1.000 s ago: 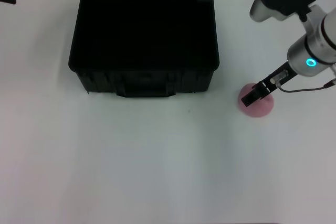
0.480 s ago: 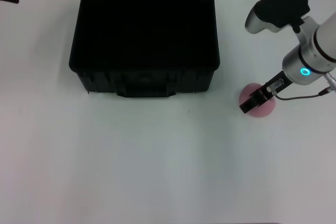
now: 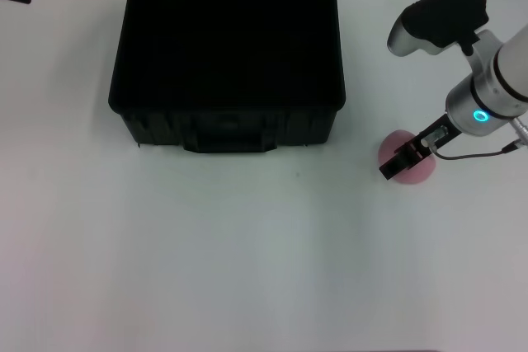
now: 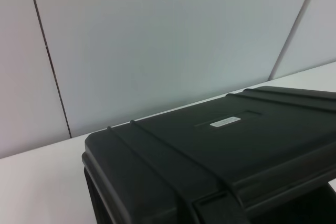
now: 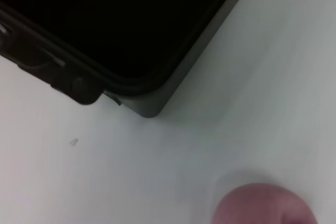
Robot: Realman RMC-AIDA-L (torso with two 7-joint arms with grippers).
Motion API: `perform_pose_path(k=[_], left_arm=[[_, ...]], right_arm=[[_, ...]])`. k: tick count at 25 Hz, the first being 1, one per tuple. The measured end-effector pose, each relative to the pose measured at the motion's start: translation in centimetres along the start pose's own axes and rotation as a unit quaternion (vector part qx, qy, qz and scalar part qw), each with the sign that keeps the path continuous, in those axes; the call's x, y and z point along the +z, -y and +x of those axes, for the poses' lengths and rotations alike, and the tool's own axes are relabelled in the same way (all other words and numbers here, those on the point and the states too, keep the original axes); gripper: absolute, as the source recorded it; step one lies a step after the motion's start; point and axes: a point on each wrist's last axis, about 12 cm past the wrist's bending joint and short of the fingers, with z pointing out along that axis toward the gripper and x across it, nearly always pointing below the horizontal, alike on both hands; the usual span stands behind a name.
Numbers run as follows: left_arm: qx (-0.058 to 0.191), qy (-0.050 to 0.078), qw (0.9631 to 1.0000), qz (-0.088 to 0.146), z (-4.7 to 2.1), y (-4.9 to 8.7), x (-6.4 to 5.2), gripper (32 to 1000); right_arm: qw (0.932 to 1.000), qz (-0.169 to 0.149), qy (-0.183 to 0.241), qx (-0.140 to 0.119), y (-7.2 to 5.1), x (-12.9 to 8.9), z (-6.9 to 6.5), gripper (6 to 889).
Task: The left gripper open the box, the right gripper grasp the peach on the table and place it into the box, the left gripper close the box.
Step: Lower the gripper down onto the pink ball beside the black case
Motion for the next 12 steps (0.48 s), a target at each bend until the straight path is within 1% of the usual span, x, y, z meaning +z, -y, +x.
perform_pose_path(k=[12], left_arm=[[-0.001,0.0,1.0,0.0,0.03,-0.03,0.01,389]], right_arm=[[1.0,0.001,-0.003,0.005,0.15,0.32,0.3,740]])
